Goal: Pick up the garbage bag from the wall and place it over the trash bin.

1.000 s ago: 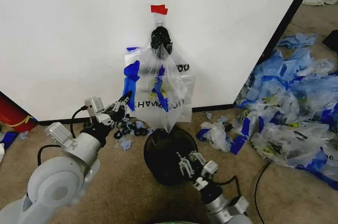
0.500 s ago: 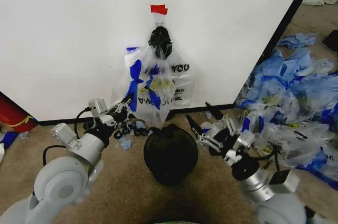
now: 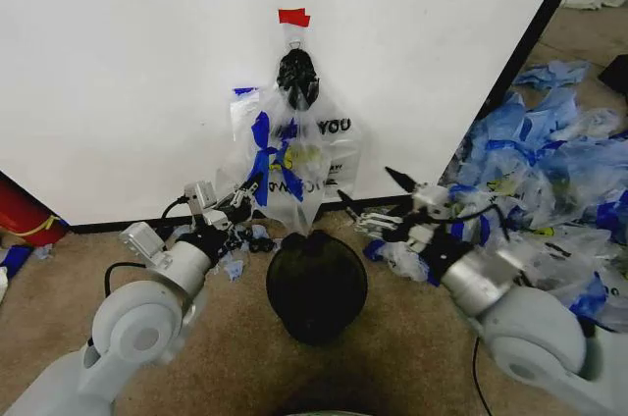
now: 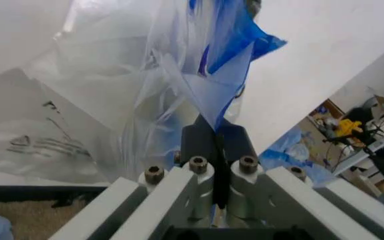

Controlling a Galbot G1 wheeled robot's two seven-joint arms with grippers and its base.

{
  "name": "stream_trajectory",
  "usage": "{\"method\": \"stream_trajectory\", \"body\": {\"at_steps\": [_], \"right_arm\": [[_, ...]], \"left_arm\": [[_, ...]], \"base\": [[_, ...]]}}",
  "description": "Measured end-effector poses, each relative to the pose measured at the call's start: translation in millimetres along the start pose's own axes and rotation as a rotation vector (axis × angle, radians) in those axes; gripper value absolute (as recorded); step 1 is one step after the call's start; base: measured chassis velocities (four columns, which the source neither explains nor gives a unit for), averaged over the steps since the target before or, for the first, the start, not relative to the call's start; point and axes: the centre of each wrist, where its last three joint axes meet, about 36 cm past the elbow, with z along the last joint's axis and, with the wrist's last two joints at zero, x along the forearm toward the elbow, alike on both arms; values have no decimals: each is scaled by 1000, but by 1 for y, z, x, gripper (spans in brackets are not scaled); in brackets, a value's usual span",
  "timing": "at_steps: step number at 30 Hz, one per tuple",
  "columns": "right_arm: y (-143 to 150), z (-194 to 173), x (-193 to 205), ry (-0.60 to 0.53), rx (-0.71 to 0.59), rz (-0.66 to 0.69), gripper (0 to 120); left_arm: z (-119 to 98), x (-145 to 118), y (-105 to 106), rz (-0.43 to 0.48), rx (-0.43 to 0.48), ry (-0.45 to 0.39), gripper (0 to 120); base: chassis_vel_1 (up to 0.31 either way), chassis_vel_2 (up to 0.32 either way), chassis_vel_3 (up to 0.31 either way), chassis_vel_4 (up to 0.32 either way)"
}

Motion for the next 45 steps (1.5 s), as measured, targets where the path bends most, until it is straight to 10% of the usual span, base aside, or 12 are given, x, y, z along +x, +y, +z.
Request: {"method": "stream_trajectory", "body": {"at_steps": [13,34,45], "right_arm": [[16,31,-110,113,57,-61,98],[29,67,-174,205,104,-13,98],[27,73,-181,205,95,9,63]], "left_arm": [[0,7,7,-39,3,-15,0],[2,11,10,-56,13,-38,0],[5,12,12,-60,17,-39,0]], "base": [[0,0,0,0],[0,0,0,0],[0,0,0,0]]}}
